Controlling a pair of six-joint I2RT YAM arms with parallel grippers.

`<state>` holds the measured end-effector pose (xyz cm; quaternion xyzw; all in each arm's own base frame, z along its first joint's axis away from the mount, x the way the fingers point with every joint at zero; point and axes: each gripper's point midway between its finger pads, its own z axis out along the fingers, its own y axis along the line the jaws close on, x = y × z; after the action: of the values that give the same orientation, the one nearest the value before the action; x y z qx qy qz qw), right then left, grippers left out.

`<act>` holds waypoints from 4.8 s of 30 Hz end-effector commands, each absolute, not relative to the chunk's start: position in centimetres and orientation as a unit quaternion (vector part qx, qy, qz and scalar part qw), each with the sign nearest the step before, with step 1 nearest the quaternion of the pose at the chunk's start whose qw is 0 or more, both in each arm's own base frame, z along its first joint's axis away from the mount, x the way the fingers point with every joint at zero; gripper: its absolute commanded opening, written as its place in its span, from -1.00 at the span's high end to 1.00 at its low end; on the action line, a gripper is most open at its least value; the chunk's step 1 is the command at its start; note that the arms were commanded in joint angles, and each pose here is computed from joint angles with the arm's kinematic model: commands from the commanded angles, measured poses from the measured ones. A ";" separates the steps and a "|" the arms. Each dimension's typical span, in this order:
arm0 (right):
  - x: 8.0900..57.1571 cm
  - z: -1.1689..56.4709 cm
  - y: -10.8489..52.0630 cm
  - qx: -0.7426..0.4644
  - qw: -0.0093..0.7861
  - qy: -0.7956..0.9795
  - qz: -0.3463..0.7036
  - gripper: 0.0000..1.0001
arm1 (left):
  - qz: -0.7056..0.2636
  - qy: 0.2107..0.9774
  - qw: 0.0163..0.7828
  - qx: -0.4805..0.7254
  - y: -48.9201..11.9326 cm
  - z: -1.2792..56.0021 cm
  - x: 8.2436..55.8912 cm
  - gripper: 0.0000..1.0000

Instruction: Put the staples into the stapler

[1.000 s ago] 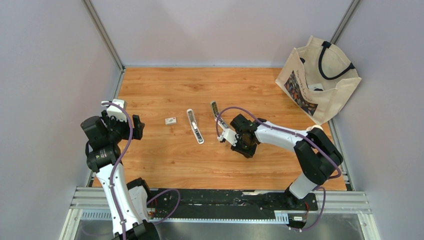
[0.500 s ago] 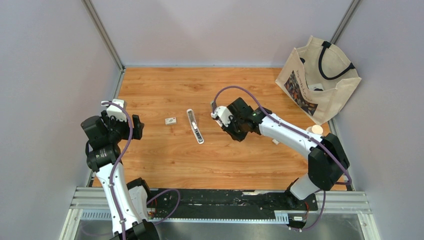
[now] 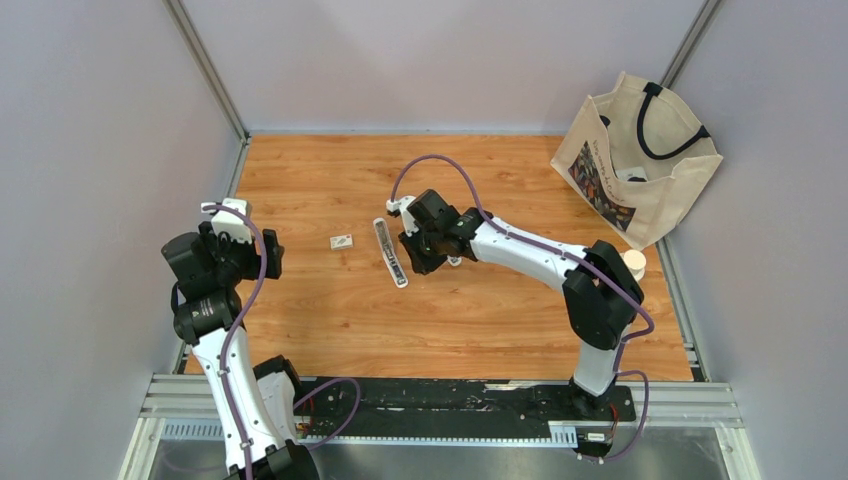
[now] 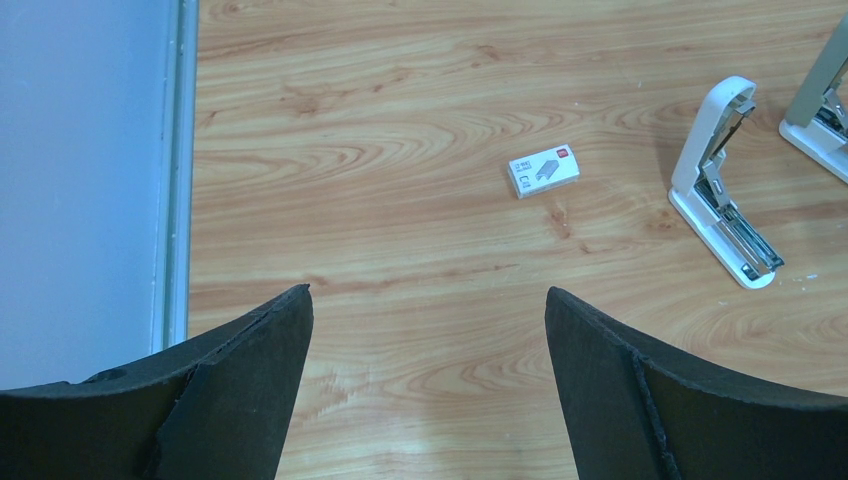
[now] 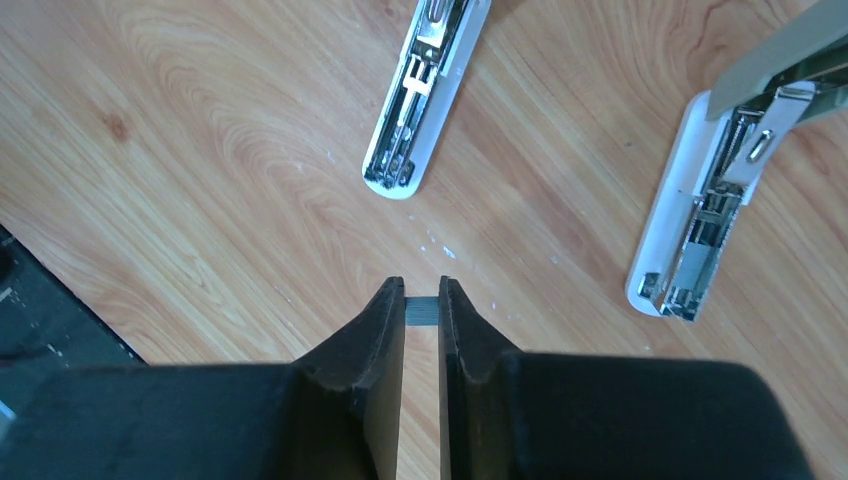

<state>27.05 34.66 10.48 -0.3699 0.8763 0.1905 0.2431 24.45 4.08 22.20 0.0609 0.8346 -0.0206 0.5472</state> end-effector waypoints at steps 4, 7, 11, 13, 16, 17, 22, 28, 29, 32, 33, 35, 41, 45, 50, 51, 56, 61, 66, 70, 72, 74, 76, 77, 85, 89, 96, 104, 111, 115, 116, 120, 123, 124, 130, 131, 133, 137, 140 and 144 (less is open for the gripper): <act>28.3 12.9 39.2 -0.304 0.296 0.871 0.246 0.64 | 0.005 0.825 0.561 0.068 4.8 23.1 24.6 -0.88; 28.4 12.4 39.8 -0.302 0.297 0.873 0.240 0.63 | 0.004 0.825 0.561 0.067 4.8 23.1 24.6 -0.88; 29.1 11.0 40.1 -0.293 0.301 0.879 0.228 0.62 | 0.003 0.824 0.562 0.068 4.7 23.1 24.6 -0.88; 29.4 10.6 40.3 -0.289 0.304 0.880 0.223 0.60 | 0.003 0.824 0.562 0.069 4.7 23.2 24.6 -0.88; 29.9 10.2 40.5 -0.281 0.309 0.881 0.220 0.60 | 0.000 0.825 0.561 0.069 4.7 23.0 24.6 -0.88; 30.0 10.2 40.6 -0.279 0.310 0.881 0.221 0.60 | 0.001 0.825 0.561 0.069 4.7 23.0 24.6 -0.88; 30.6 10.1 41.3 -0.274 0.314 0.882 0.220 0.60 | -0.003 0.826 0.560 0.071 4.6 22.9 24.7 -0.88; 30.7 9.3 41.8 -0.273 0.307 0.885 0.219 0.61 | -0.003 0.825 0.561 0.072 4.6 22.9 24.7 -0.88; 30.8 9.3 41.8 -0.272 0.307 0.886 0.218 0.61 | -0.004 0.825 0.560 0.072 4.6 22.9 24.7 -0.88; 30.8 9.0 41.8 -0.272 0.304 0.887 0.215 0.62 | -0.004 0.826 0.559 0.072 4.6 22.8 24.7 -0.88; 30.8 8.9 41.8 -0.271 0.303 0.888 0.214 0.62 | -0.005 0.826 0.559 0.073 4.5 22.8 24.7 -0.88; 30.8 8.8 41.7 -0.271 0.301 0.889 0.213 0.61 | -0.005 0.825 0.560 0.073 4.5 22.8 24.7 -0.88; 30.6 8.4 41.6 -0.272 0.298 0.890 0.211 0.62 | -0.005 0.826 0.559 0.072 4.5 22.7 24.7 -0.88; 30.6 8.1 41.5 -0.271 0.296 0.892 0.209 0.61 | -0.006 0.826 0.559 0.073 4.5 22.8 24.7 -0.88; 30.5 7.7 41.5 -0.272 0.293 0.893 0.207 0.62 | -0.004 0.826 0.560 0.073 4.6 22.8 24.7 -0.88; 30.5 7.7 41.6 -0.273 0.293 0.892 0.208 0.62 | -0.004 0.826 0.560 0.072 4.6 22.8 24.7 -0.88; 30.5 7.3 41.4 -0.272 0.290 0.894 0.205 0.61 | -0.005 0.826 0.559 0.072 4.5 22.8 24.7 -0.88; 30.5 7.2 41.4 -0.273 0.289 0.894 0.204 0.62 | -0.006 0.826 0.559 0.073 4.5 22.8 24.7 -0.88; 30.5 7.2 41.3 -0.275 0.290 0.894 0.203 0.61 | -0.005 0.826 0.559 0.073 4.5 22.8 24.7 -0.88; 30.4 6.9 41.3 -0.277 0.287 0.895 0.202 0.62 | -0.005 0.825 0.560 0.074 4.5 22.8 24.7 -0.88; 31.0 7.0 41.0 -0.271 0.298 0.895 0.190 0.62 | -0.005 0.826 0.559 0.073 4.5 22.7 24.7 -0.88; 31.0 6.9 41.0 -0.272 0.298 0.895 0.188 0.62 | -0.006 0.826 0.559 0.074 4.5 22.8 24.7 -0.88; 31.0 7.0 40.9 -0.272 0.300 0.895 0.185 0.62 | -0.006 0.826 0.559 0.073 4.5 22.7 24.7 -0.88; 31.1 7.0 40.8 -0.272 0.301 0.896 0.183 0.61 | -0.005 0.826 0.559 0.073 4.5 22.7 24.7 -0.88; 31.2 6.8 40.8 -0.274 0.303 0.895 0.178 0.61 | -0.005 0.826 0.559 0.073 4.5 22.7 24.7 -0.88; 31.3 6.8 40.7 -0.276 0.305 0.895 0.174 0.61 | -0.005 0.825 0.560 0.073 4.5 22.8 24.8 -0.88; 31.1 6.9 40.9 -0.283 0.310 0.892 0.168 0.60 | -0.005 0.825 0.560 0.074 4.5 22.8 24.8 -0.88; 31.0 7.0 41.0 -0.291 0.314 0.889 0.164 0.53 | -0.005 0.825 0.560 0.074 4.5 22.8 24.8 -0.88; 31.0 7.3 41.0 -0.294 0.317 0.887 0.162 0.41 | -0.005 0.825 0.560 0.074 4.5 22.8 24.7 -0.88; 31.1 7.5 40.9 -0.295 0.320 0.886 0.160 0.35 | -0.007 0.826 0.559 0.073 4.5 22.7 24.8 -0.88; 31.1 7.7 41.0 -0.296 0.321 0.885 0.160 0.33 | -0.007 0.825 0.560 0.075 4.4 22.8 24.7 -0.88; 31.5 8.4 40.9 -0.297 0.331 0.882 0.156 0.27 | -0.007 0.826 0.559 0.074 4.5 22.7 24.8 -0.88; 31.7 9.9 40.9 -0.307 0.346 0.873 0.157 0.22 | -0.007 0.825 0.560 0.075 4.4 22.8 24.8 -0.88; 31.8 10.6 40.8 -0.313 0.353 0.867 0.158 0.20 | -0.007 0.824 0.561 0.075 4.4 23.0 24.7 -0.88; 30.4 13.1 39.4 -0.381 0.378 0.827 0.165 0.08 | -0.030 0.813 0.574 0.095 3.2 25.5 24.6 -0.88; 30.2 13.2 38.9 -0.396 0.383 0.819 0.161 0.07 | -0.043 0.809 0.577 0.105 2.6 26.1 24.8 -0.88; 29.3 12.6 38.0 -0.418 0.380 0.810 0.159 0.03 | -0.071 0.803 0.581 0.114 1.8 27.2 25.2 -0.88; 28.2 10.3 36.8 -0.433 0.364 0.810 0.156 0.00 | -0.122 0.797 0.578 0.125 0.4 28.5 27.1 -0.88; 28.2 9.7 37.4 -0.424 0.360 0.814 0.166 0.00 | -0.121 0.803 0.567 0.140 -0.7 27.8 29.5 -0.88; 28.3 9.1 38.7 -0.419 0.348 0.819 0.182 0.01 | -0.141 0.799 0.563 0.157 -3.4 27.1 33.2 -0.88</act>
<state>27.57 36.27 8.23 -0.4207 0.8319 0.1526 0.3282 29.83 -1.85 26.14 0.1549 0.8130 -0.1372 0.5442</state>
